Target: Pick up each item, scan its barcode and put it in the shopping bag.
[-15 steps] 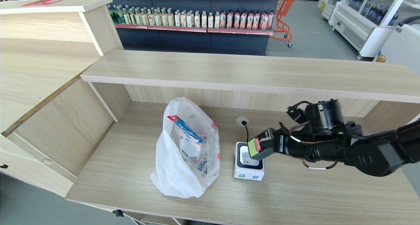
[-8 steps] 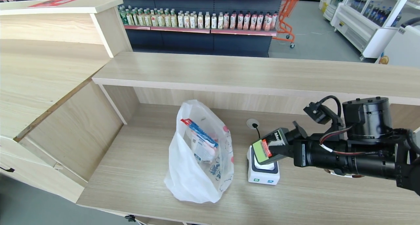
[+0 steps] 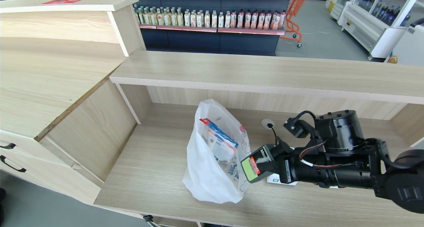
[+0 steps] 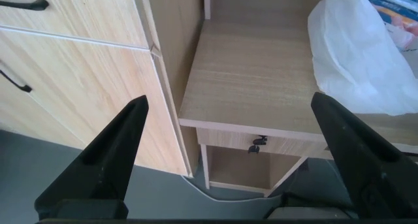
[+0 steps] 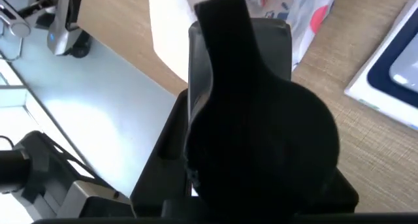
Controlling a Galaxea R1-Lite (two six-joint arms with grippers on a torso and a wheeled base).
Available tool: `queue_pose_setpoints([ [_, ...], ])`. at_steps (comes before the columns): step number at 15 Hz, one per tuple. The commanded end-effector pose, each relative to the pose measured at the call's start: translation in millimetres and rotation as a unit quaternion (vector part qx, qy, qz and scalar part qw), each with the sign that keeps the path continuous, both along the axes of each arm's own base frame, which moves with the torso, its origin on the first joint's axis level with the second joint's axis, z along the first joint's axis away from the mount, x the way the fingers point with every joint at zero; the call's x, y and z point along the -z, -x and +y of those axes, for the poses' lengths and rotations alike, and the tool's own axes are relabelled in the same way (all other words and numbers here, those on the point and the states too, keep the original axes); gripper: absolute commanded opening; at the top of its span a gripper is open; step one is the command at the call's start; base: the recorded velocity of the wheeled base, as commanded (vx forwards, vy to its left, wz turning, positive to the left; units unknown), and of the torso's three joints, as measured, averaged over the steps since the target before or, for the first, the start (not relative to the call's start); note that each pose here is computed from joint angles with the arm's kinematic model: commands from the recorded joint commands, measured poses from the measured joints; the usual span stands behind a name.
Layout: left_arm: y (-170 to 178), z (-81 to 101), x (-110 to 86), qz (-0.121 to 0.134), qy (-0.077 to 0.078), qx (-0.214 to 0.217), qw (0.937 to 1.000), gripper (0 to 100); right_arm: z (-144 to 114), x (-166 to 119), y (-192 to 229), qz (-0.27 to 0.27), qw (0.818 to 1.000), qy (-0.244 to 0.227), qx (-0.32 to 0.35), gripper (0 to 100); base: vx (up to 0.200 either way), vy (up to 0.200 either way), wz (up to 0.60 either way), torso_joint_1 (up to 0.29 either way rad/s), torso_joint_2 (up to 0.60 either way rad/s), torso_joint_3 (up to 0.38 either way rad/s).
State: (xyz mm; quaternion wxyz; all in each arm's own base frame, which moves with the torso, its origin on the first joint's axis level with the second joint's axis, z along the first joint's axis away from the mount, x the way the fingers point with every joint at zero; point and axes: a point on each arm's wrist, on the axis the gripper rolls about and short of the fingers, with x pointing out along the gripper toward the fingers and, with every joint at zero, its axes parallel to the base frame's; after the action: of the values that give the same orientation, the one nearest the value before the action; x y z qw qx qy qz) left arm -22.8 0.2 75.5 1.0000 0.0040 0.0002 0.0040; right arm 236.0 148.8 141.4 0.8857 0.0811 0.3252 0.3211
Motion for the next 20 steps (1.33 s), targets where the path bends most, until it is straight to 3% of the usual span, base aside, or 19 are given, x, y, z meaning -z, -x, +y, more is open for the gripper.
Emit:
queue_pose_setpoints([
  [1,0.0,0.0,0.0,0.000,0.000,0.000,1.0000,100,11.8,23.1,-4.1,0.025,0.999,0.030,-0.017,0,0.000,0.000,0.00,0.000,0.00,0.000],
  [7,0.0,0.0,0.0,0.000,0.000,0.000,1.0000,100,23.4,44.8,-23.6,0.004,0.999,0.037,-0.020,0,0.000,0.000,0.00,0.000,0.00,0.000],
  [11,0.0,0.0,0.0,0.000,0.000,0.000,1.0000,100,36.5,84.0,-43.8,-0.068,0.989,0.100,-0.084,0,0.000,0.000,0.00,0.000,0.00,0.000],
  [17,0.0,0.0,0.0,0.000,0.000,0.000,1.0000,100,59.5,95.7,-66.1,-0.125,0.975,0.130,-0.128,0,0.000,0.000,0.00,0.000,0.00,0.000],
  [18,0.0,0.0,0.0,0.000,0.000,0.000,1.0000,100,60.9,95.4,-66.2,-0.130,0.973,0.133,-0.134,100,0.000,0.000,0.00,0.000,0.00,0.000],
  [20,0.0,0.0,0.0,0.000,0.000,0.000,1.0000,100,61.4,89.9,-64.5,-0.125,0.976,0.110,-0.140,100,0.000,0.000,0.00,0.000,0.00,0.000],
])
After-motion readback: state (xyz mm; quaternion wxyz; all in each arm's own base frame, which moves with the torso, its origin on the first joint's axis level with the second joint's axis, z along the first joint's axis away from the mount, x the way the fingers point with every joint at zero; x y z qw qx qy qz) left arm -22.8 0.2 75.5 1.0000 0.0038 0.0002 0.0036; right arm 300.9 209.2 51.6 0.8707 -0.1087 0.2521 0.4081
